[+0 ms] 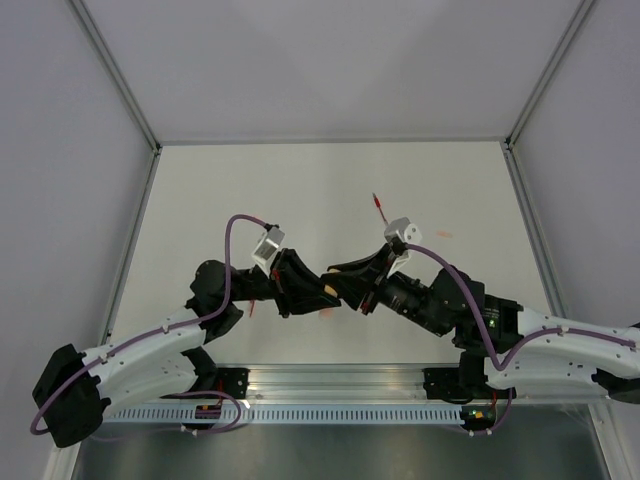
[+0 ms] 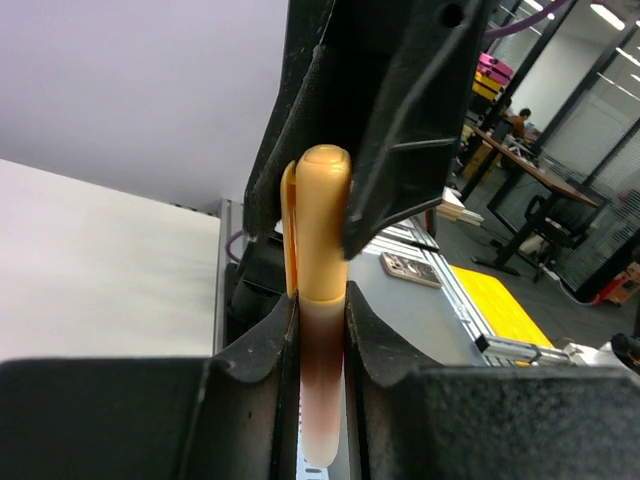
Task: Insert the pens into the pen caps
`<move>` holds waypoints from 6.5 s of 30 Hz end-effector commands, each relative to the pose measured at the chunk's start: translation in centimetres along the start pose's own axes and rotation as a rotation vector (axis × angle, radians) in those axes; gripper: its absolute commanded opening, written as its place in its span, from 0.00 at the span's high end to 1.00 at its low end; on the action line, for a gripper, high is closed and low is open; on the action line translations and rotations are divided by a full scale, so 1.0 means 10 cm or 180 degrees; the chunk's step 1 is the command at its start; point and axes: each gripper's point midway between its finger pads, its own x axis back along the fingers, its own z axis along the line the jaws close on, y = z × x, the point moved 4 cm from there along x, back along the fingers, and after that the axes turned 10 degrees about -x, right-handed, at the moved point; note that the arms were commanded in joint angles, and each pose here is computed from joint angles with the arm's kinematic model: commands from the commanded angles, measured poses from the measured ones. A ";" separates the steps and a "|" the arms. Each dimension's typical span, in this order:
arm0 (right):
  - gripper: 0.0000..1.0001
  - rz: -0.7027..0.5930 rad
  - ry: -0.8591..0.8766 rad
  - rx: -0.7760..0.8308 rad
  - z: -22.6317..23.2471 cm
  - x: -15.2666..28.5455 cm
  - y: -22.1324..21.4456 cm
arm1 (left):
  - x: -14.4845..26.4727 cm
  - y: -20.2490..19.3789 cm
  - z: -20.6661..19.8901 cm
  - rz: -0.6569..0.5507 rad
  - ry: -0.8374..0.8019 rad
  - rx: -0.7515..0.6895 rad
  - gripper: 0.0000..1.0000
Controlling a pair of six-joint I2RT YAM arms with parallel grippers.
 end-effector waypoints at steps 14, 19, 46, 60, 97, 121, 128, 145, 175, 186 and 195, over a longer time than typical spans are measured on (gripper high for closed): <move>0.29 0.0218 0.0166 0.0453 0.07 0.28 0.14 | 0.04 0.21 0.13 -0.0290 0.0358 -0.0141 0.98; 0.29 0.0225 0.0038 0.0508 -0.05 0.30 0.06 | 0.05 0.23 0.10 -0.0320 0.0333 -0.0144 0.98; 0.38 0.0743 -0.2247 0.0247 -1.91 -0.25 -0.14 | 0.83 0.17 0.74 -0.0108 0.2894 -0.0266 0.98; 0.48 0.1266 -0.2254 -0.0412 -2.22 -0.17 -1.13 | 0.62 0.01 0.41 0.0021 0.1832 -0.0467 0.98; 0.61 0.0446 0.1348 -0.0090 0.00 -0.26 -0.50 | 0.32 0.30 0.04 -0.0790 0.0743 -0.0098 0.98; 0.61 0.0896 0.1195 0.0139 -0.01 -0.21 -0.54 | 0.37 0.36 -0.08 -0.0629 0.0766 -0.0187 0.98; 0.67 0.0957 0.1188 0.0122 -0.02 -0.29 -0.59 | 0.37 0.35 -0.07 -0.0621 0.0778 -0.0188 0.98; 1.00 0.0049 -0.1406 0.0286 -1.28 0.22 0.11 | 0.61 0.23 0.21 0.0175 0.1846 -0.0156 0.06; 1.00 -0.0780 -0.2296 0.0094 -1.65 0.93 0.38 | 0.10 -1.87 1.73 0.1525 0.5271 0.3636 0.44; 1.00 -0.0807 -0.2221 0.0083 -1.61 0.96 0.40 | 0.04 -2.02 1.86 0.1643 0.5965 0.3794 0.39; 1.00 -0.0802 -0.2201 0.0088 -1.61 0.97 0.39 | -0.02 -2.19 1.95 0.1592 0.5952 0.3953 0.38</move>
